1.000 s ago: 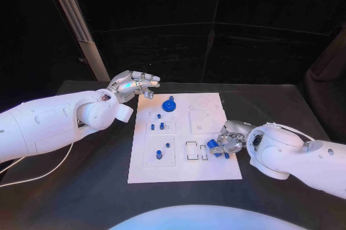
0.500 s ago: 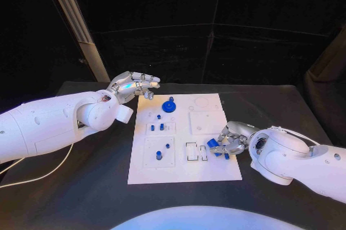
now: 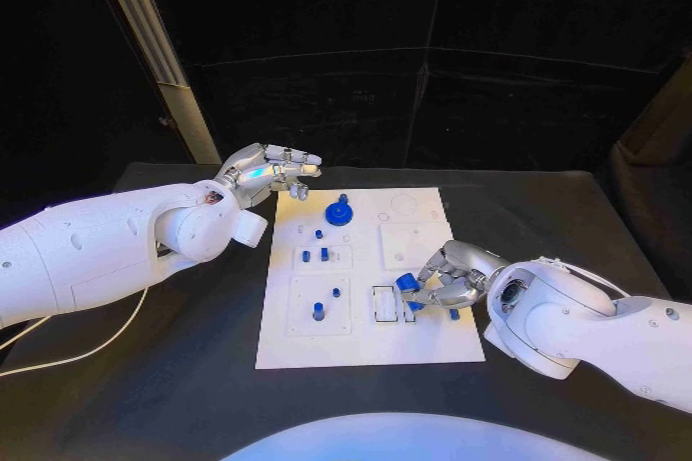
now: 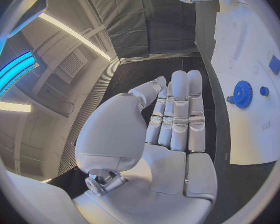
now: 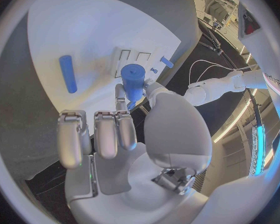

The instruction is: Assemble the parts on the task board

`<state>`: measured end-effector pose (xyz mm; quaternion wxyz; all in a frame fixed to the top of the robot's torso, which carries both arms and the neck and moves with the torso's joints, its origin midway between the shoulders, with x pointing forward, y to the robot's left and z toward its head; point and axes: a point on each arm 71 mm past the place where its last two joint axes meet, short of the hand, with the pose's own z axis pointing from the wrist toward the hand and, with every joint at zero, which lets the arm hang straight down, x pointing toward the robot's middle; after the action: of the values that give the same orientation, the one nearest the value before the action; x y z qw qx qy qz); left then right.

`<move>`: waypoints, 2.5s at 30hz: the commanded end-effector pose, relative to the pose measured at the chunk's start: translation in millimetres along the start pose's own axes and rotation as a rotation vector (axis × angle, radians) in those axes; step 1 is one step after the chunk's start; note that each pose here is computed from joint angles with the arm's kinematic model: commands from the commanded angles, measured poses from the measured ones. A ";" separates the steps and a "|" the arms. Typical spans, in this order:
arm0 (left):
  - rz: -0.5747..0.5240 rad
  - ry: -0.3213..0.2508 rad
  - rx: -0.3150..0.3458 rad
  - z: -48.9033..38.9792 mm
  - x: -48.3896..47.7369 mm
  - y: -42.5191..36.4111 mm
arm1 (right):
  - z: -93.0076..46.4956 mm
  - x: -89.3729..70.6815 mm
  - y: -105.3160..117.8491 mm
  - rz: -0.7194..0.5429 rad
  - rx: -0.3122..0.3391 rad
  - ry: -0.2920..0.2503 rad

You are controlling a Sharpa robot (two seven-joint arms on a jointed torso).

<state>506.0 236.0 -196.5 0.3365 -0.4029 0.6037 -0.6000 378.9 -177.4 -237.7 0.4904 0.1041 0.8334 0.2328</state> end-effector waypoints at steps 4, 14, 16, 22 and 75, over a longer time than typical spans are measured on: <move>-0.008 0.012 0.007 0.2 2.0 -1.3 | 4.4 10.7 8.9 0.012 0.011 0.096; -0.009 0.014 0.007 0.1 2.2 -1.3 | 10.2 18.7 19.2 -0.002 0.018 0.135; -0.009 0.014 0.006 0.1 2.3 -1.3 | 11.1 19.2 19.7 -0.003 0.021 0.137; -0.010 0.016 0.006 0.1 2.5 -1.3 | 13.9 19.5 21.1 -0.006 0.027 0.126; -0.009 0.015 0.001 0.0 1.7 -0.7 | -4.3 -4.2 -8.6 0.004 -0.027 0.026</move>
<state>505.4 235.5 -196.8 0.3337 -0.4026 0.6053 -0.6002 378.6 -187.9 -240.7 0.4792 0.0816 0.8477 0.2123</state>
